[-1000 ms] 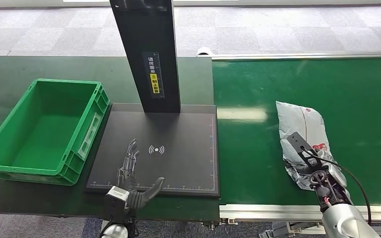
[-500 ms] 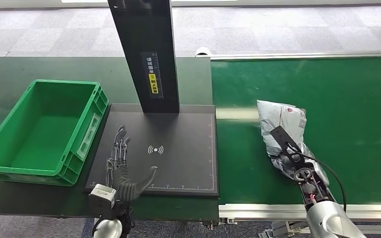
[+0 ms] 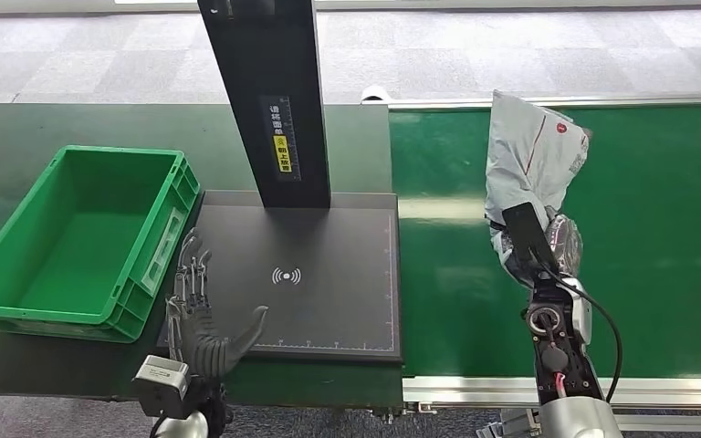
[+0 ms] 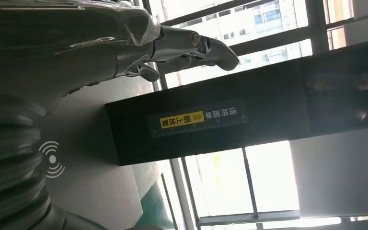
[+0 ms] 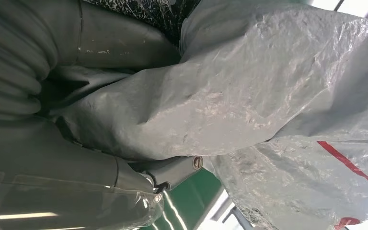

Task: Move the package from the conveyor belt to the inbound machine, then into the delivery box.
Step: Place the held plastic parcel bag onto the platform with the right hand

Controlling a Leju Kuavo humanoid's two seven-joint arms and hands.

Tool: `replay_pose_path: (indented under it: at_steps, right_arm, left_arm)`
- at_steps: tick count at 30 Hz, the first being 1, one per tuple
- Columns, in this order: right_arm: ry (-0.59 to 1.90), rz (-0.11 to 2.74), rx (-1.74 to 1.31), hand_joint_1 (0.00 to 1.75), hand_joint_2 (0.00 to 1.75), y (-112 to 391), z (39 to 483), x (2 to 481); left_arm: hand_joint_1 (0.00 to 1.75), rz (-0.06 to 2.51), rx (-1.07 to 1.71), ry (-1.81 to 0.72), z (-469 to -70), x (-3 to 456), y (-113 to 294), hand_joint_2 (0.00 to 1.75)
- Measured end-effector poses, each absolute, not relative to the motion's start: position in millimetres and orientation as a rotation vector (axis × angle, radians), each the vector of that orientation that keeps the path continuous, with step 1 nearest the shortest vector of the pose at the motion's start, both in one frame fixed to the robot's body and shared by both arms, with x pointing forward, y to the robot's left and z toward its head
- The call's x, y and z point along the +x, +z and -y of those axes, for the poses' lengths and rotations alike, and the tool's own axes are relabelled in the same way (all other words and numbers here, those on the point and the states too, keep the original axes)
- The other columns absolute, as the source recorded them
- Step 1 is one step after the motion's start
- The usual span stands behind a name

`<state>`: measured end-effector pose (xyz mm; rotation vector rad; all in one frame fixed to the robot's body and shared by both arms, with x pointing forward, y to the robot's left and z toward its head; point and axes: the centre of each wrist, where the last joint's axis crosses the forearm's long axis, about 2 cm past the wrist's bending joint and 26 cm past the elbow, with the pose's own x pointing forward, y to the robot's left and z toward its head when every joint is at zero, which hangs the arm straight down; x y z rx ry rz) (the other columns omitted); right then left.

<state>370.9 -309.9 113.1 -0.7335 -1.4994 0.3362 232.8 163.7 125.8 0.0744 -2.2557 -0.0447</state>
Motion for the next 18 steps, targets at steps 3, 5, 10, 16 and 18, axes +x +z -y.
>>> replay_pose_path:
  at_steps: [3,5,10,16,18]
  right_arm:
    - [0.295,1.598,-0.718,1.75,1.75,124.6,302.7,365.1]
    - [0.267,1.706,-0.67,1.75,1.75,129.5,295.9,357.3]
    - [0.432,1.907,-0.459,1.75,1.75,143.2,240.0,323.3]
    - [0.841,2.005,-0.234,1.75,1.75,163.3,158.4,305.3]
    - [0.933,2.004,-0.181,1.75,1.75,165.4,141.4,302.8]
  left_arm:
    - [0.0,2.27,0.092,-0.035,-166.9,232.8,128.4,1.75]
    - [0.0,2.29,0.115,-0.027,-169.2,233.4,130.4,1.75]
    - [0.0,2.349,0.199,0.018,-183.1,241.2,141.8,1.75]
    - [0.0,2.392,0.29,0.076,-203.8,257.7,156.2,1.75]
    - [0.0,2.393,0.315,0.091,-209.8,261.2,158.5,1.75]
